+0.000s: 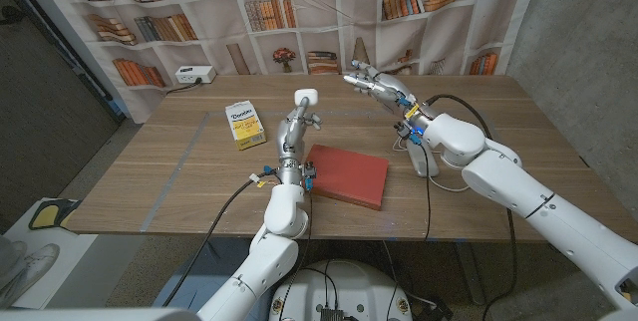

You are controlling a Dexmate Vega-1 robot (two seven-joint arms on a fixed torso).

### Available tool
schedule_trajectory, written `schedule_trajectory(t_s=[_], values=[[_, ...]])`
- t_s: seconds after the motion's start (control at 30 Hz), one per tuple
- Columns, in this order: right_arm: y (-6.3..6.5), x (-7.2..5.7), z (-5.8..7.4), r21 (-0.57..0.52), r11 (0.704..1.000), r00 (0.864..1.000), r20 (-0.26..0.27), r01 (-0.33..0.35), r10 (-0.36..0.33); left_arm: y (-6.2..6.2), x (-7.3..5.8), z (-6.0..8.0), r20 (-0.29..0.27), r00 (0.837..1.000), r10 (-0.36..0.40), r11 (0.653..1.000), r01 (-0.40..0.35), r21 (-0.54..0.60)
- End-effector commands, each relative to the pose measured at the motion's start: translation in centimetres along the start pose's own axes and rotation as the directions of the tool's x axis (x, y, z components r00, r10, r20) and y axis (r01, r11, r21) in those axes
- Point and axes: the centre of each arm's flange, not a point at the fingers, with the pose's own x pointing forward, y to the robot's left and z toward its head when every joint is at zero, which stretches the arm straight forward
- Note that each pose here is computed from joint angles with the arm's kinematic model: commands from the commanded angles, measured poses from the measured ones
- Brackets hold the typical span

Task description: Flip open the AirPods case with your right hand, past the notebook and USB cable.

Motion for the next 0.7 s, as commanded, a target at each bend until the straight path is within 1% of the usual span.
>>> schedule_trajectory(t_s=[0.03, 0.37, 0.57, 0.7], values=[[0.4, 0.4, 1.9, -0.116, 0.993, 1.000, -0.022, 0.010, -0.013, -0.3, 0.1, -0.5, -0.008, 1.000, -0.019, 1.000, 0.019, -0.017], [0.6, 0.8, 2.8, -0.149, 0.989, 1.000, -0.024, 0.013, -0.017, -0.4, 0.0, -0.5, -0.012, 1.000, -0.020, 1.000, 0.019, -0.021], [0.9, 1.3, 3.4, -0.175, 0.984, 1.000, -0.022, -0.012, 0.008, -0.4, -0.2, -0.6, -0.015, 1.000, -0.022, 1.000, 0.021, -0.022], [0.8, 1.7, 4.2, -0.211, 0.977, 1.000, -0.020, -0.020, 0.016, -0.4, -0.2, -0.6, -0.013, 1.000, -0.027, 0.999, 0.026, -0.021]])
